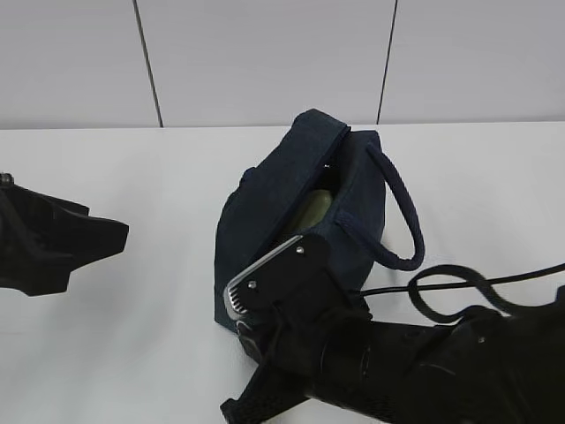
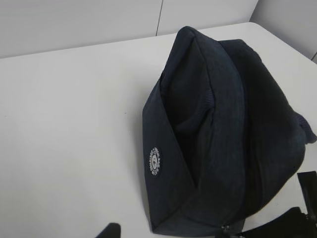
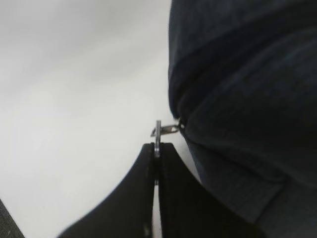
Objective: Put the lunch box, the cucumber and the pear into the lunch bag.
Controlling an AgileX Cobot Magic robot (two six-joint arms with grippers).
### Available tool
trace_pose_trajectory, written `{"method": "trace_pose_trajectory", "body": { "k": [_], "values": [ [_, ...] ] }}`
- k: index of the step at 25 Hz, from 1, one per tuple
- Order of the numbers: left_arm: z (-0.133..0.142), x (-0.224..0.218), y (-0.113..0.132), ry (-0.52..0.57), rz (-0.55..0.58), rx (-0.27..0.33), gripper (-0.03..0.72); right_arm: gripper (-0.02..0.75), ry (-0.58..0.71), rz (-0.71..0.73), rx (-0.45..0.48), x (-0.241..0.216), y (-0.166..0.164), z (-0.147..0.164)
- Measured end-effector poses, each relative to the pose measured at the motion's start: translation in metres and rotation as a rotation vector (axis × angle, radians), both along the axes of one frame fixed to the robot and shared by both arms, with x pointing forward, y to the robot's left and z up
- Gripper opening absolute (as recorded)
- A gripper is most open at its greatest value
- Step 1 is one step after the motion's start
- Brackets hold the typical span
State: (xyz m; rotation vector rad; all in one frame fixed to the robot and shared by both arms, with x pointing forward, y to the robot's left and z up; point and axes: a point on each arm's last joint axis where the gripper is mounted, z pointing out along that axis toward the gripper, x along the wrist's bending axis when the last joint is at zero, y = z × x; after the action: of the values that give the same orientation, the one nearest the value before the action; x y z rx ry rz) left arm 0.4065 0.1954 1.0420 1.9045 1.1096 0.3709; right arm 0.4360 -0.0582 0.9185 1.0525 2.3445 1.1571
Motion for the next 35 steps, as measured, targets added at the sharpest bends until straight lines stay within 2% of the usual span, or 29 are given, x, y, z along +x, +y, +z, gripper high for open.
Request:
{"method": "trace_pose_trajectory", "body": {
  "k": [10,17,21,26,32,35],
  "values": [
    [0.000,0.000,0.000,-0.001,0.000,0.000,0.342,0.000,-0.093,0.044,0.049,-0.005,-0.004,0.038],
    [0.000,0.000,0.000,0.000,0.001,-0.001,0.342,0.000,-0.163,0.080,0.069,0.002,0.005,0.070],
    [0.000,0.000,-0.001,0.020,0.006,-0.024,0.342,0.000,-0.195,0.069,0.075,0.007,0.009,0.083],
    [-0.014,0.002,-0.010,0.085,-0.098,0.019,0.342,0.000,-0.208,0.048,0.053,0.009,0.007,0.086],
    [-0.024,0.012,-0.024,0.087,-0.237,-0.075,0.342,0.000,-0.215,0.034,0.051,0.009,0.004,0.091],
    [-0.034,0.027,-0.018,0.074,-0.273,-0.091,0.342,0.000,-0.228,0.032,0.066,0.008,0.002,0.098]
  ]
}}
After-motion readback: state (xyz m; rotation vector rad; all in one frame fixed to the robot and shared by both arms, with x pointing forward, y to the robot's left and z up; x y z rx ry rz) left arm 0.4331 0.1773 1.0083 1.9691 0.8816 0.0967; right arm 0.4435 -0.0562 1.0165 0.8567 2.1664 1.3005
